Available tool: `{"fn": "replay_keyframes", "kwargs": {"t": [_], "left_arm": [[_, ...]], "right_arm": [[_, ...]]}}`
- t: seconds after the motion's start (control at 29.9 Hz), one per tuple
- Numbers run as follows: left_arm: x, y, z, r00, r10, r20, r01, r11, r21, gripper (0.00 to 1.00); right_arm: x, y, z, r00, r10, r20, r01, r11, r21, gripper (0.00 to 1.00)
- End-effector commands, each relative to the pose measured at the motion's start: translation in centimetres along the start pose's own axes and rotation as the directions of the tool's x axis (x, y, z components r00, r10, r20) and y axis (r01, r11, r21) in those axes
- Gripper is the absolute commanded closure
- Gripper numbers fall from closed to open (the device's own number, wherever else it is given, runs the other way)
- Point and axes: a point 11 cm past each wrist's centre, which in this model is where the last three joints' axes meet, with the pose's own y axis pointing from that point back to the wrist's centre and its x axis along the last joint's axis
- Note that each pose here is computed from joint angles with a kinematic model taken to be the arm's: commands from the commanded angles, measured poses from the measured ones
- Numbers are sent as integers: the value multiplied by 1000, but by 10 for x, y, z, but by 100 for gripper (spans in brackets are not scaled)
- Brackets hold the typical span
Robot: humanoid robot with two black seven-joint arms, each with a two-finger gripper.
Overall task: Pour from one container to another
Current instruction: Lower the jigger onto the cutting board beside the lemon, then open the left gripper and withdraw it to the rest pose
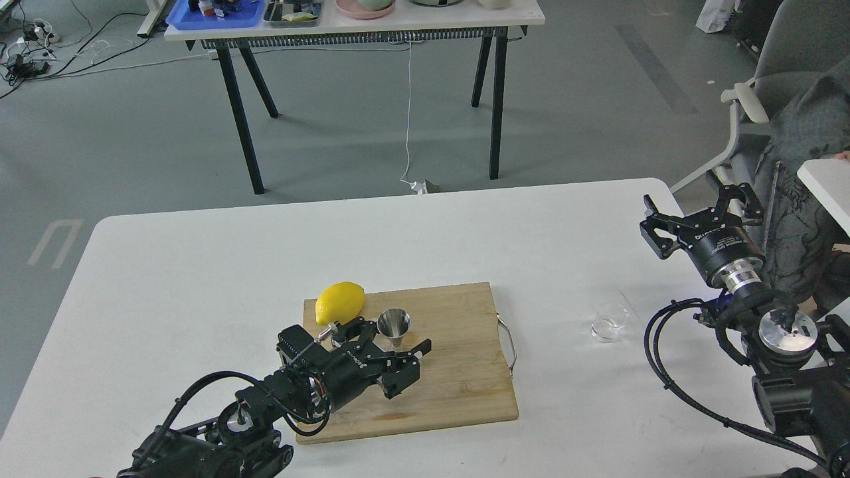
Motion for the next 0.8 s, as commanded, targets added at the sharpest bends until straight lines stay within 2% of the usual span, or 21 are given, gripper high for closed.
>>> {"fn": "replay_keyframes", "kwargs": {"t": [0.0, 0.4, 0.77], "left_arm": [[-2, 1, 1, 1000, -1, -5, 1, 1000, 0, 7], [-5, 2, 4, 1000, 2, -20, -2, 1000, 0, 7], [-7, 18, -10, 1000, -5, -17, 5, 1000, 28, 7]], "right_arm": [[0, 0, 0, 1000, 1, 1, -1, 1000, 1, 1], [1, 1, 0, 1000, 3, 1, -3, 1000, 1, 1], [1, 1, 0, 1000, 3, 1, -3, 1000, 1, 1]]}}
